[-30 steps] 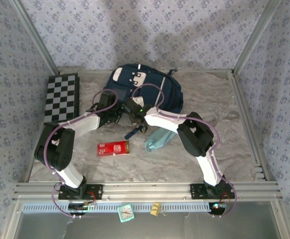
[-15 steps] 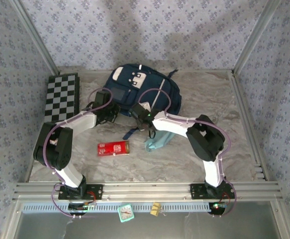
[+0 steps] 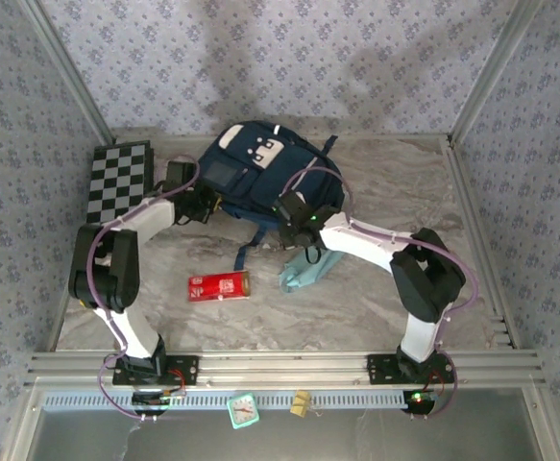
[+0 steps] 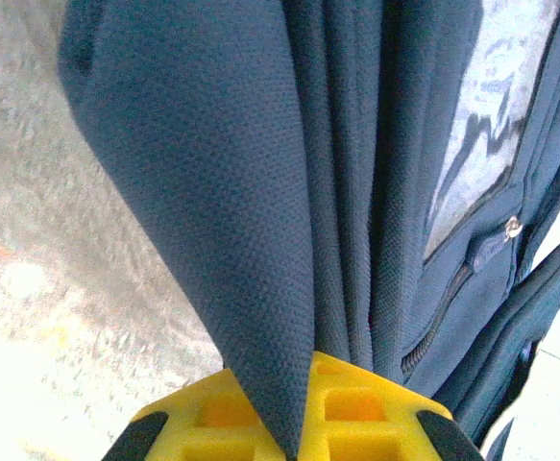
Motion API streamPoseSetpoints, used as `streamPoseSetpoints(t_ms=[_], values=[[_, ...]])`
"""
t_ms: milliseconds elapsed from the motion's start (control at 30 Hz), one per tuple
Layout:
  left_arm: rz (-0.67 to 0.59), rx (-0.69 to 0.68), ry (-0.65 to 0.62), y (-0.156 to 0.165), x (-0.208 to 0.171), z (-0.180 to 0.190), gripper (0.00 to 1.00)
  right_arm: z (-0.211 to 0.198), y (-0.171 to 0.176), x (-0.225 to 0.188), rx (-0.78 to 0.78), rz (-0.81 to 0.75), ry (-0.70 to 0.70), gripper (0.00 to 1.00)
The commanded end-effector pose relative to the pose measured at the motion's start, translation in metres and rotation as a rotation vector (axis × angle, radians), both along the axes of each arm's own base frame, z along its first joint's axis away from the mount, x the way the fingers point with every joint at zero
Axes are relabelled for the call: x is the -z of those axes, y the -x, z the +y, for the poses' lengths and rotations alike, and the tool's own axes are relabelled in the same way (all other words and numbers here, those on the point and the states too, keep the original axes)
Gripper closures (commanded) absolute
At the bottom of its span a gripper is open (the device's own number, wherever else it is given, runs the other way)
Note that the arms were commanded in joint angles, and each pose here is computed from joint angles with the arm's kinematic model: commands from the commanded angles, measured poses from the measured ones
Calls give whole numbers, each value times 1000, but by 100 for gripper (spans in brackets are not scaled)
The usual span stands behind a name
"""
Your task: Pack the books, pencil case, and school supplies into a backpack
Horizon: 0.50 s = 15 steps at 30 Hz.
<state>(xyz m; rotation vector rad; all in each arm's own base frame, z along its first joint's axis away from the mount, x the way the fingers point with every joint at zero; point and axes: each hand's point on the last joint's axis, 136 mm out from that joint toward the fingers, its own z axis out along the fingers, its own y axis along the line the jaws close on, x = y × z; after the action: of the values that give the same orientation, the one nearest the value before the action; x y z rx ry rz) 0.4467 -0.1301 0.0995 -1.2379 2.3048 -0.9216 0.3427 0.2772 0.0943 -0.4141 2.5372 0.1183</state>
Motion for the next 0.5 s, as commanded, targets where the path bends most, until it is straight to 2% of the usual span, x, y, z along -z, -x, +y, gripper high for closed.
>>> streamPoseSetpoints(t_ms=[0, 133, 200, 300, 400, 467], values=[[-87, -27, -79, -39, -14, 30, 100, 15, 13, -15, -112, 28, 2, 100], [-114, 23, -82, -58, -17, 29, 100, 51, 12, -26, -169, 64, -121, 100], [-132, 54, -94, -59, -22, 31, 88, 53, 7, -25, -148, 70, -127, 100], [-160, 95, -100, -45, -29, 29, 60, 58, 5, -18, -149, 91, -134, 100], [-143, 110, -74, -17, -31, 18, 45, 59, 3, -12, -123, 112, -135, 100], [-106, 103, -51, 9, -27, 6, 38, 61, 3, -11, -113, 113, -142, 100]])
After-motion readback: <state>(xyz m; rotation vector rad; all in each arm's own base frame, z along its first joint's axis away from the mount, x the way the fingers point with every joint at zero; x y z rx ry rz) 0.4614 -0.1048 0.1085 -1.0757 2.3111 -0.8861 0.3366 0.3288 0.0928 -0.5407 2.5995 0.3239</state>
